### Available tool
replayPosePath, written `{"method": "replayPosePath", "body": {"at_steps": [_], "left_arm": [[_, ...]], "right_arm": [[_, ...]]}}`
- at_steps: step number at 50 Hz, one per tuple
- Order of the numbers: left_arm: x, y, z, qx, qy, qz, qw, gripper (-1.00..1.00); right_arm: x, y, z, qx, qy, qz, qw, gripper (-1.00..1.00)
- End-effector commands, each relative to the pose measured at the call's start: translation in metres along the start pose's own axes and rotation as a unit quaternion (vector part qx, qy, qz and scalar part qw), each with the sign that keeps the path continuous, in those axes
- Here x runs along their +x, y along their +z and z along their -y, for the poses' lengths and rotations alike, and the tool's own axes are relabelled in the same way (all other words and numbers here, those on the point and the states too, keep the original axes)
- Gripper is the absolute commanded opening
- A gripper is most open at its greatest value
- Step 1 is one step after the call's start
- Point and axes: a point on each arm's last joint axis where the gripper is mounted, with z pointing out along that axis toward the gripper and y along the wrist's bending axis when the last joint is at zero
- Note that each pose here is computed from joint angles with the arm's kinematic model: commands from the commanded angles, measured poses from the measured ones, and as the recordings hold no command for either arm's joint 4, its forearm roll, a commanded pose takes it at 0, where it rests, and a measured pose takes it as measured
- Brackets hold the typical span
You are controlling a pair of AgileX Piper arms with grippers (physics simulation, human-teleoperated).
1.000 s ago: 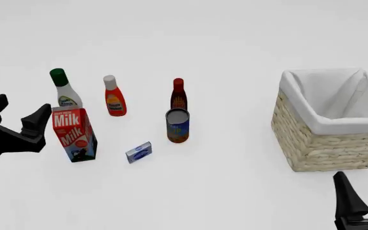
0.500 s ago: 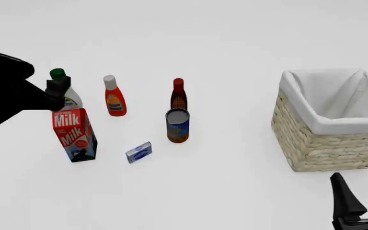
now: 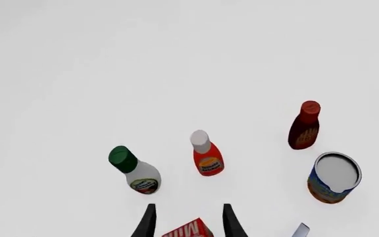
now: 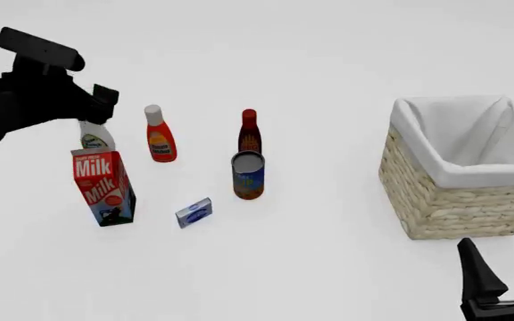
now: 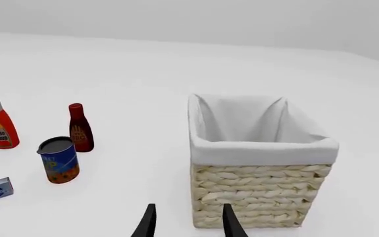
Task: Pick the ketchup and place it in the basket.
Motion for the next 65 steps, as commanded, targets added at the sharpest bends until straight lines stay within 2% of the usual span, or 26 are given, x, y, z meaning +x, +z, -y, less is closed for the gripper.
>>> {"method": "replayPosePath", "body": {"at_steps": [1, 27, 34, 51, 65], "left_arm": [[-0.013, 0.028, -0.008, 0.001, -0.010, -0.027, 0.9996, 1.00], [-0.016, 0.071, 0.001, 0.023, -0.009, -0.065, 0.9976, 1.00], [-0.008, 0.087, 0.005, 0.029, -0.012, -0.079, 0.9964, 1.00], [-0.008, 0.111, 0.001, 0.024, -0.015, -0.079, 0.9965, 1.00], [-0.019, 0.122, 0.003, 0.028, -0.017, -0.074, 0.9967, 1.00]], "right_arm": [[0.000, 0.003, 0.000, -0.002, 0.001, -0.004, 1.0000, 1.00], [0.000, 0.011, -0.001, -0.005, 0.001, -0.013, 0.9999, 1.00], [0.000, 0.012, -0.001, -0.005, -0.002, -0.014, 0.9999, 1.00], [0.000, 0.012, 0.000, -0.001, -0.009, -0.013, 0.9999, 1.00], [0.000, 0.013, 0.000, 0.001, -0.009, -0.014, 0.9999, 1.00]]}}
